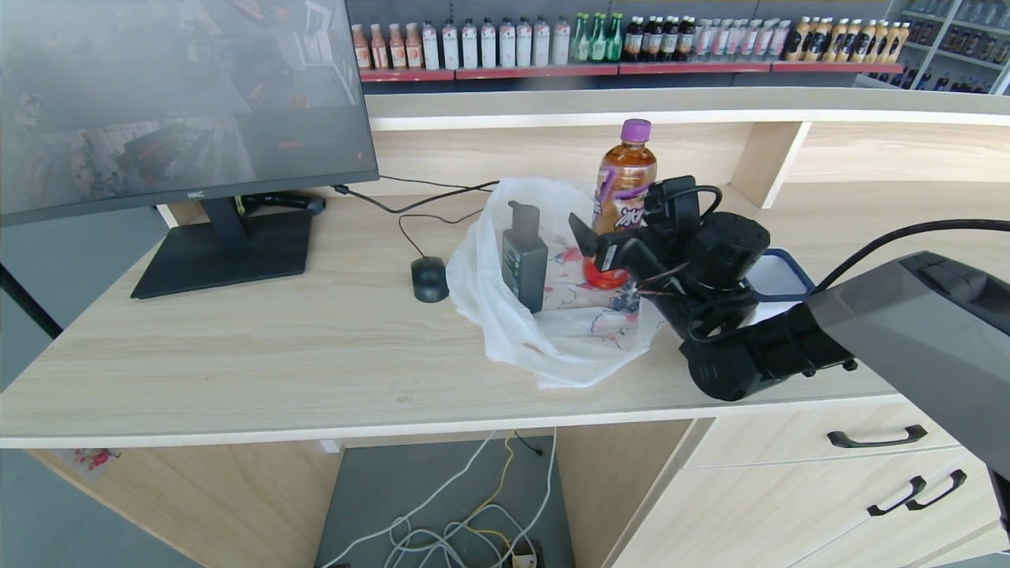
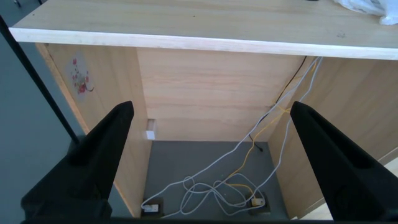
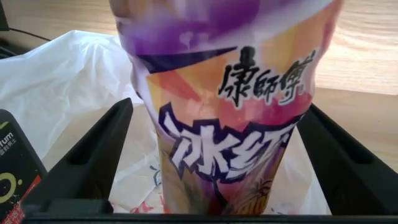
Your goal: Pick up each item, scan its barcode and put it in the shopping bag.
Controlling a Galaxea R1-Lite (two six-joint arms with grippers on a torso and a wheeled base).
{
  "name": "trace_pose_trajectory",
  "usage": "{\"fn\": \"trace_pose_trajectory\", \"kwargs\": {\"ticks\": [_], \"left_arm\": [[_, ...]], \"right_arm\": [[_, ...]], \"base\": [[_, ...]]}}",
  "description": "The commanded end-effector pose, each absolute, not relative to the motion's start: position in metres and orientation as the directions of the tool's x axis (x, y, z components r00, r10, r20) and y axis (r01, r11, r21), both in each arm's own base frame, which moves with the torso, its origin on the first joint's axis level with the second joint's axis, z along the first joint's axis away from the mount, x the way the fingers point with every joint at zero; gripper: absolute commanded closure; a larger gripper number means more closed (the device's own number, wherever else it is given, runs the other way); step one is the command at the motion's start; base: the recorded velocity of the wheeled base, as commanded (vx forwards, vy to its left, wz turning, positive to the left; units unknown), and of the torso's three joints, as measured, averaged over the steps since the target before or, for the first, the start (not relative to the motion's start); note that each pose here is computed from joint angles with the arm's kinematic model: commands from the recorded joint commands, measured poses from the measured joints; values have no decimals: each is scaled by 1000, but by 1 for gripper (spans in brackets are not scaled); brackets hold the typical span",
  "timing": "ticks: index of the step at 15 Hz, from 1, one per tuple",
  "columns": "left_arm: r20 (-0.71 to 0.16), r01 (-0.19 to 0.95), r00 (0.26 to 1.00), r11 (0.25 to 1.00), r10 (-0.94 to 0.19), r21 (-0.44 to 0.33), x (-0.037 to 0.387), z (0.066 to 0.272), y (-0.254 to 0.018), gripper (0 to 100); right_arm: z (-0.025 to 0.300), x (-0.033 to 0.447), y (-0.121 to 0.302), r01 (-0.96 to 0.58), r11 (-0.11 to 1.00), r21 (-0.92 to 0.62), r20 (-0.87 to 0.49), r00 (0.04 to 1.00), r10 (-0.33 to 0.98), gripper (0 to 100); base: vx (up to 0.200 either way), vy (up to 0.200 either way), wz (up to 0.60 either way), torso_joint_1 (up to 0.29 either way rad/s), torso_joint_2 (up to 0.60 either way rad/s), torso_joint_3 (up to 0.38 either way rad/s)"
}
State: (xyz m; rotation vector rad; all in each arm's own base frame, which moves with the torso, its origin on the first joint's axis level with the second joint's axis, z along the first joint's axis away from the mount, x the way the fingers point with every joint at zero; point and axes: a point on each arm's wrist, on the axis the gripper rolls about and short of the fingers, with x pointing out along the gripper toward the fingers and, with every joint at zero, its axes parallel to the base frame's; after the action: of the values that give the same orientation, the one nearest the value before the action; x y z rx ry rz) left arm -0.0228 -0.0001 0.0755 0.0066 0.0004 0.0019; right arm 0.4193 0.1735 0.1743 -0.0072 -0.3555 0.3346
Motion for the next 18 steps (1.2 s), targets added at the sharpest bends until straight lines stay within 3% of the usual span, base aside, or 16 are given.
{"fn": "trace_pose_trajectory", "kwargs": {"ticks": [1, 7, 13, 15, 18], "left_arm": [[0, -3, 1000, 1000, 3, 6, -23, 75, 0, 0], [0, -2, 1000, 1000, 2, 6, -23, 75, 0, 0], [0, -3, 1000, 1000, 3, 6, -23, 75, 0, 0], [0, -2, 1000, 1000, 2, 6, -23, 75, 0, 0], [0, -2, 1000, 1000, 2, 8, -23, 75, 0, 0]], "right_arm": [[186, 412, 170, -315, 947, -66, 357, 879, 317, 0], [227, 378, 156, -288, 951, -114, 415, 856, 309, 0], [259, 310, 128, -294, 950, -105, 429, 849, 310, 0], [255, 235, 95, -304, 951, -49, 453, 842, 293, 0], [220, 146, 59, -306, 951, -50, 393, 869, 300, 0]], "base": [[0, 0, 0, 0, 0, 0], [0, 0, 0, 0, 0, 0], [0, 0, 0, 0, 0, 0], [0, 0, 0, 0, 0, 0], [0, 0, 0, 0, 0, 0]]}}
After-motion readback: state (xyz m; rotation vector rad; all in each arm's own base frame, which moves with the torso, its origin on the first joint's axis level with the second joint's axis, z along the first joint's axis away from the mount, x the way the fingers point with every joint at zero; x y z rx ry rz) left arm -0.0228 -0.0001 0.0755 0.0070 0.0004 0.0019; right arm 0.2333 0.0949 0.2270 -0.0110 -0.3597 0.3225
